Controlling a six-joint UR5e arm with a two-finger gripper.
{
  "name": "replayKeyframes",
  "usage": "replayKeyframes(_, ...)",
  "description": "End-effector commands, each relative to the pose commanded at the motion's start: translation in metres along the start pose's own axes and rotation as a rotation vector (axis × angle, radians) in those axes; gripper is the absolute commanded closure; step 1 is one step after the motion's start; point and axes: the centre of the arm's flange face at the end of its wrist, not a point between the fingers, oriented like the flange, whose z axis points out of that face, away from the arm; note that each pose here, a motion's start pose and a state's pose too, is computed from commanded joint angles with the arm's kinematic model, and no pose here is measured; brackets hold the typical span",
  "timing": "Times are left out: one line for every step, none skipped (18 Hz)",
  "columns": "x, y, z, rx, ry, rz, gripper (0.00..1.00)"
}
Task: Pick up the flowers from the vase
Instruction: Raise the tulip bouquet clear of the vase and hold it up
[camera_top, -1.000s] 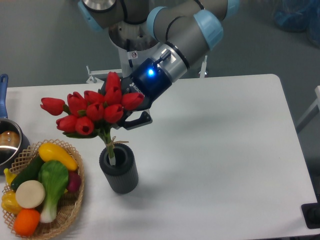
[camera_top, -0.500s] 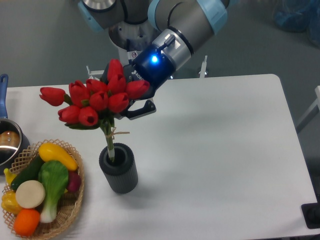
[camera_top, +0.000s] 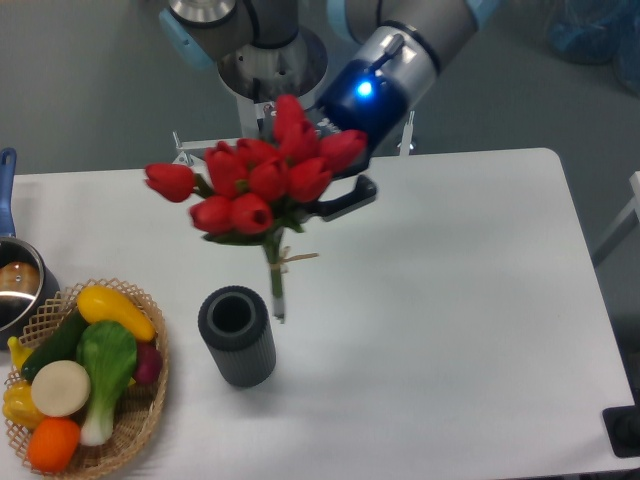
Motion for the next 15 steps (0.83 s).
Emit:
replayKeyframes(-0.005,0.002,-0.007,0.001,-0.015,0.005,0.71)
replayKeyframes(-0.011,0.003,-0.014,0.001,-0.031,0.010,0.71)
replayKeyframes(-0.016,0.005,-0.021,0.003,-0.044,0.010,0.71)
replayKeyframes(-0.020,0.006,-0.030,0.004,-0.061,0.009,0.71)
replayKeyframes(-0.024,0.009,-0.035,0.005,-0.072,0.004,0.71)
replayKeyframes(-0.025,0.013,-0.037,0.003,-0.075,0.007,0.71)
replayKeyframes(-0.025,0.017,-0.037,0.000,-0.074,0.018,0.71)
replayKeyframes(-0.026,0.019,-0.039,-0.002,-0.079,0.025,0.71)
replayKeyframes(-0.027,0.019,-0.040,-0.002,-0.082,0.025,0.71)
replayKeyframes(-0.028,0.018,-0.043,-0.002,-0.088,0.025,0.71)
replayKeyframes(-0.031,0.019,-0.048,0.000,-0.098,0.024,0.71)
replayKeyframes(-0.033,0.020,-0.051,0.000,-0.104,0.022,0.71)
replayKeyframes(-0.033,0.021,-0.051,-0.002,-0.104,0.021,0.71)
replayKeyframes(-0.033,0.021,-0.051,-0.002,-0.104,0.021,0.71)
replayKeyframes(-0.033,0.021,-0.051,-0.002,-0.104,0.021,0.71)
